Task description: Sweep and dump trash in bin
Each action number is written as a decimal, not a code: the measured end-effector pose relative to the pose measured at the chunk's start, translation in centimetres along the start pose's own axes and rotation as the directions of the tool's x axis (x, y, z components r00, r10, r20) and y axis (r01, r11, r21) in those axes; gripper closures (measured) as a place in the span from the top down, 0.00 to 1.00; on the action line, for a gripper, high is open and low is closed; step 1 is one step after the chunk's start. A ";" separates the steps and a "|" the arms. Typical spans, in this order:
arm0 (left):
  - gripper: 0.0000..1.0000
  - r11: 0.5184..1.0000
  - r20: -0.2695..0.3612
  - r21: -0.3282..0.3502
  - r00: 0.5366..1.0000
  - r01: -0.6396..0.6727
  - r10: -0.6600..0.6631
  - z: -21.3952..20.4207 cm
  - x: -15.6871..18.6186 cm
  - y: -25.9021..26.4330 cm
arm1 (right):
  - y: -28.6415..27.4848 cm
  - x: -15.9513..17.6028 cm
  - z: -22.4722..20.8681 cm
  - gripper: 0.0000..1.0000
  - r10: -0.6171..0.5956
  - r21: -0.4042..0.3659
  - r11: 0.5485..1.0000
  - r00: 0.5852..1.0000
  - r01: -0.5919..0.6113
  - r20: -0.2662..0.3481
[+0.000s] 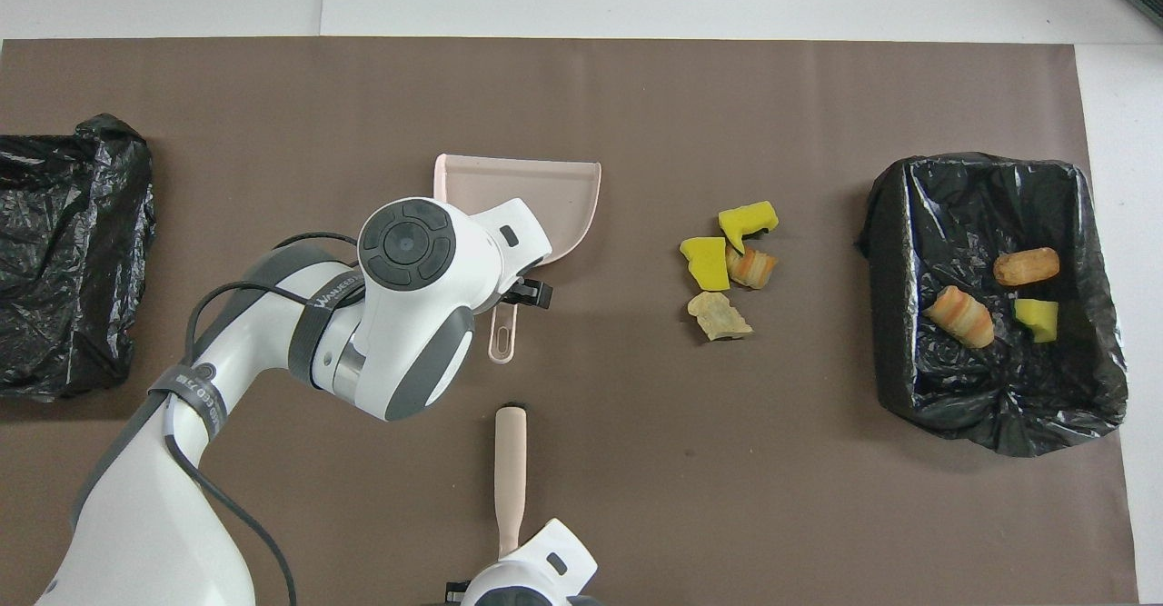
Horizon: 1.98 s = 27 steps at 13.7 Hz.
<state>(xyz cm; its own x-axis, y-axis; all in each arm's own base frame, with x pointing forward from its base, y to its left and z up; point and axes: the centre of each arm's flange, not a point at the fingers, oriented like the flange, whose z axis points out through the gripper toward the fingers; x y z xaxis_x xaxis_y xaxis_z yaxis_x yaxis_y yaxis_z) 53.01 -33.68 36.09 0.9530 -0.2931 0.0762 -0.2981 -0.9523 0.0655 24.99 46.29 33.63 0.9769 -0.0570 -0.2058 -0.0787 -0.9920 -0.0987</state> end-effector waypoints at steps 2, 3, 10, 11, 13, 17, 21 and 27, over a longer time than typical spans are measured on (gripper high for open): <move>1.00 1.000 -0.006 -0.003 1.000 0.009 -0.009 0.9 0.1 0.3 | 0.5 1.3 -0.7 0.26 0.025 -0.016 1.000 1.000 -0.025 0.017; 1.00 1.000 -0.002 -0.003 1.000 0.010 -0.010 1.4 0.0 0.4 | 0.9 2.0 -1.3 0.26 0.037 -0.030 0.999 0.999 -0.037 0.028; 0.41 1.000 -0.012 -0.006 1.000 0.024 -0.024 1.7 0.2 0.8 | 12.1 7.6 -14.7 0.26 0.010 -0.125 0.992 0.999 -0.005 0.039; 0.33 1.000 -0.015 -0.005 1.000 0.025 -0.025 1.5 0.4 0.6 | 13.8 8.4 -15.4 0.26 -0.004 -0.156 0.988 1.000 0.007 0.018; 0.33 1.000 -0.008 0.001 1.000 0.025 -0.024 0.2 0.4 0.3 | 16.8 10.9 -15.5 0.26 -0.053 -0.227 0.973 0.999 0.049 -0.012; 0.33 0.996 0.025 0.061 0.997 -0.069 0.067 -5.6 0.1 -1.8 | 25.1 18.1 -16.1 0.26 -0.196 -0.401 0.898 0.981 0.180 0.002; 0.33 0.944 0.069 0.069 0.946 -0.321 0.317 -13.6 -1.4 -8.4 | 29.6 24.1 -18.3 0.26 -0.270 -0.491 0.836 0.962 0.246 0.022; 0.33 0.749 0.132 0.071 0.751 -0.658 0.647 -14.3 -1.9 -9.1 | 29.6 27.5 -13.1 0.26 -0.274 -0.505 0.812 0.955 0.292 0.111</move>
<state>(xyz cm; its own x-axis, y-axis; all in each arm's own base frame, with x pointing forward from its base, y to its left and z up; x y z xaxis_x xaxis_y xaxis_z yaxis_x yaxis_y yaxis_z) 53.17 -23.21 49.57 0.5296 -0.8477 -0.0312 -0.8471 -0.5266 -0.0715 52.11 13.88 37.78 0.9327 0.2299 -0.2780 0.3215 -0.8792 0.3516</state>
